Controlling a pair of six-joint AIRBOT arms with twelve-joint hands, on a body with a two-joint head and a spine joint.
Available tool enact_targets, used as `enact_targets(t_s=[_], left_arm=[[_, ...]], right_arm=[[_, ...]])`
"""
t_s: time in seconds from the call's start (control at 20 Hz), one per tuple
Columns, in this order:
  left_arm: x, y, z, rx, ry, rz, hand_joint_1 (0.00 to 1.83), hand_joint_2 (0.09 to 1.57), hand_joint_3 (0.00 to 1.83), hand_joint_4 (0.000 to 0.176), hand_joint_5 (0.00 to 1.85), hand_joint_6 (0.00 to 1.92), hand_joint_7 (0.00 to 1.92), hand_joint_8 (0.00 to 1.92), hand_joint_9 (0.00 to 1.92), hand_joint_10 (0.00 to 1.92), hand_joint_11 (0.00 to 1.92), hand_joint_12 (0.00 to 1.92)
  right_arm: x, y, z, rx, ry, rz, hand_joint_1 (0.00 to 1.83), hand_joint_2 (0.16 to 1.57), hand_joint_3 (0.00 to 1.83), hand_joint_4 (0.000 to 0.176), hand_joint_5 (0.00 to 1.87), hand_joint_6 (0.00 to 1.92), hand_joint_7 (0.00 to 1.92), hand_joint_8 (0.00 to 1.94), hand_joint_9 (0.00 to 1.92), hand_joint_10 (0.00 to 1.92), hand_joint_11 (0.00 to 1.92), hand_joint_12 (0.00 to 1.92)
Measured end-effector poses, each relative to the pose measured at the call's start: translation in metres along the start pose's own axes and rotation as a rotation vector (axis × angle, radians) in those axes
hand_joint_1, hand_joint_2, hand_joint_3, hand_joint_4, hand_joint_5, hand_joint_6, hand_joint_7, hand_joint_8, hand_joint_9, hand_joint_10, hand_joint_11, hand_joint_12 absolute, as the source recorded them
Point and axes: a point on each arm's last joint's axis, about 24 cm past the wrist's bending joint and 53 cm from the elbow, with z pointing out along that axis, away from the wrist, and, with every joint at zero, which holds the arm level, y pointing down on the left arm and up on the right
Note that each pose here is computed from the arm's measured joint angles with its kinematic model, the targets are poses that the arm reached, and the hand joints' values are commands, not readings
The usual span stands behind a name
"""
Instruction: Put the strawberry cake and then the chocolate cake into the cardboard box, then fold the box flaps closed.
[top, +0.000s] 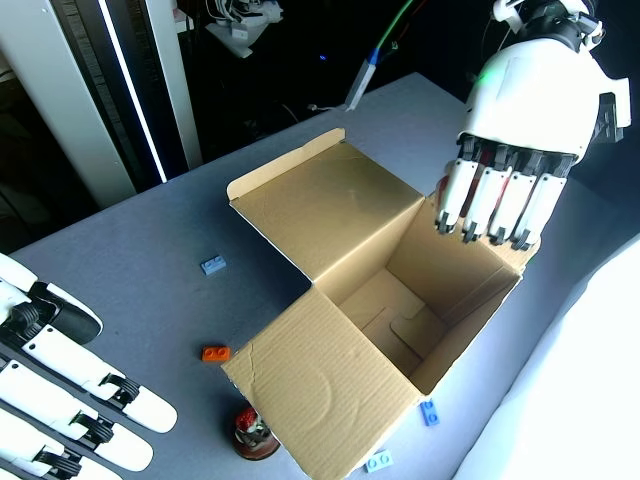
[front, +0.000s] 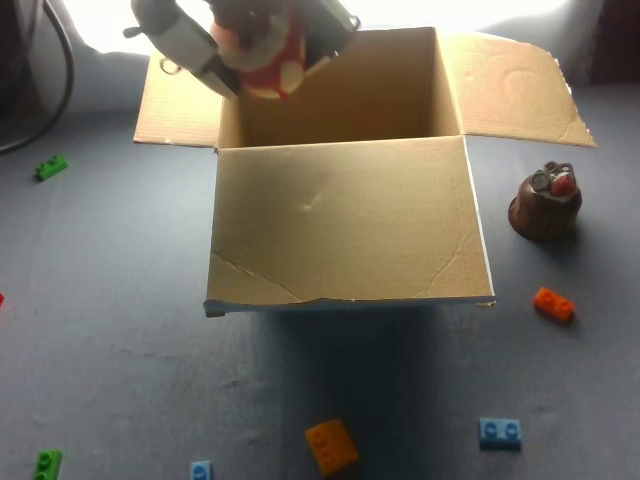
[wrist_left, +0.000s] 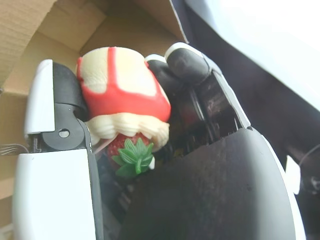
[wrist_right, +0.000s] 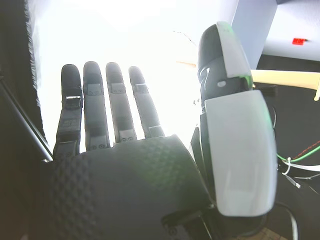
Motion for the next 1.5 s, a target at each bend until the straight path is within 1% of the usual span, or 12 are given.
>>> enact_targets(t_s=[0.25,0.45,0.6,0.75,0.8,0.85,0.95,1.1,1.3,1.4,1.45,1.5], left_arm=[[0.012,-0.011,0.018,0.025,0.037,0.009,1.3,1.31,0.0,0.0,0.55,1.46,0.61,1.6,0.65,1.72,0.49,1.9],[0.022,-0.017,0.034,0.036,0.063,0.061,1.3,1.3,0.0,0.0,0.58,1.42,0.59,1.62,0.67,1.72,0.49,1.88],[0.025,-0.015,0.045,0.031,0.07,0.068,1.3,1.3,0.0,0.0,0.59,1.4,0.6,1.64,0.67,1.71,0.46,1.89],[0.021,-0.006,0.054,0.006,0.059,0.065,1.14,1.33,0.0,0.0,0.52,1.51,0.65,1.66,0.53,1.72,0.4,1.92],[0.02,-0.002,0.055,-0.003,0.058,0.068,1.23,1.32,0.0,0.0,0.32,1.27,0.61,1.61,0.45,1.63,0.35,1.88],[0.019,0.001,0.055,-0.011,0.056,0.072,1.04,1.25,0.0,0.0,0.27,1.18,0.45,1.34,0.44,1.55,0.34,1.82],[0.019,0.005,0.057,-0.022,0.054,0.083,0.95,1.13,0.0,0.0,0.4,0.67,0.55,0.73,0.51,1.09,0.36,1.6],[0.023,0.005,0.058,-0.022,0.062,0.083,0.77,1.06,0.0,0.015,0.46,0.2,0.57,0.16,0.48,0.58,0.23,1.42],[0.026,0.006,0.059,-0.029,0.063,0.092,0.63,1.0,0.0,0.04,0.36,0.0,0.44,0.0,0.48,0.13,0.12,1.24],[0.024,0.009,0.059,-0.04,0.056,0.105,0.55,0.98,0.0,0.066,0.28,0.0,0.37,0.0,0.45,0.05,0.04,1.25],[0.023,0.011,0.059,-0.046,0.053,0.115,0.51,0.98,0.0,0.068,0.26,0.0,0.35,0.0,0.44,0.04,0.03,1.26],[0.023,0.012,0.058,-0.052,0.051,0.121,0.47,0.98,0.0,0.069,0.21,0.0,0.32,0.0,0.42,0.02,0.02,1.26]], right_arm=[[-0.002,0.0,0.0,-0.002,-0.006,-0.026,0.62,1.11,0.0,0.0,0.18,0.0,0.2,0.0,0.27,0.01,0.0,0.71],[-0.003,-0.001,0.0,0.005,-0.014,-0.015,0.59,1.12,0.0,0.0,0.15,0.0,0.17,0.0,0.23,0.0,0.0,0.67],[-0.008,-0.006,0.0,0.016,-0.029,0.006,0.59,1.12,0.0,0.0,0.19,0.01,0.21,0.01,0.26,0.01,0.0,0.89],[-0.008,-0.006,0.0,0.016,-0.029,0.001,0.58,1.13,0.0,0.0,0.17,0.01,0.19,0.0,0.25,0.01,0.0,0.78],[-0.008,-0.006,0.0,0.015,-0.03,0.0,0.6,1.12,0.0,0.0,0.17,0.01,0.19,0.0,0.25,0.01,0.0,0.77],[-0.008,-0.006,0.0,0.015,-0.03,-0.002,0.61,1.12,0.0,0.0,0.17,0.01,0.19,0.0,0.25,0.01,0.0,0.77],[-0.008,-0.005,0.0,0.015,-0.031,-0.002,0.59,1.13,0.0,0.0,0.17,0.0,0.19,0.0,0.24,0.0,0.0,0.74],[-0.011,-0.005,0.0,0.012,-0.041,-0.003,0.61,1.12,0.0,0.0,0.18,0.01,0.19,0.0,0.23,0.0,0.0,0.71],[-0.011,-0.005,0.0,0.012,-0.044,-0.003,0.6,1.12,0.0,0.0,0.17,0.0,0.2,0.0,0.23,0.0,0.0,0.7],[-0.01,-0.005,0.001,0.013,-0.04,-0.005,0.6,1.11,0.0,0.0,0.18,0.0,0.2,0.0,0.25,0.01,0.0,0.8],[-0.009,-0.006,0.001,0.014,-0.036,-0.006,0.6,1.11,0.0,0.0,0.19,0.0,0.2,0.0,0.26,0.01,0.0,0.81],[-0.007,-0.009,0.003,0.02,-0.034,0.001,0.61,1.12,0.0,0.0,0.17,0.0,0.18,0.0,0.24,0.0,0.0,0.7]])
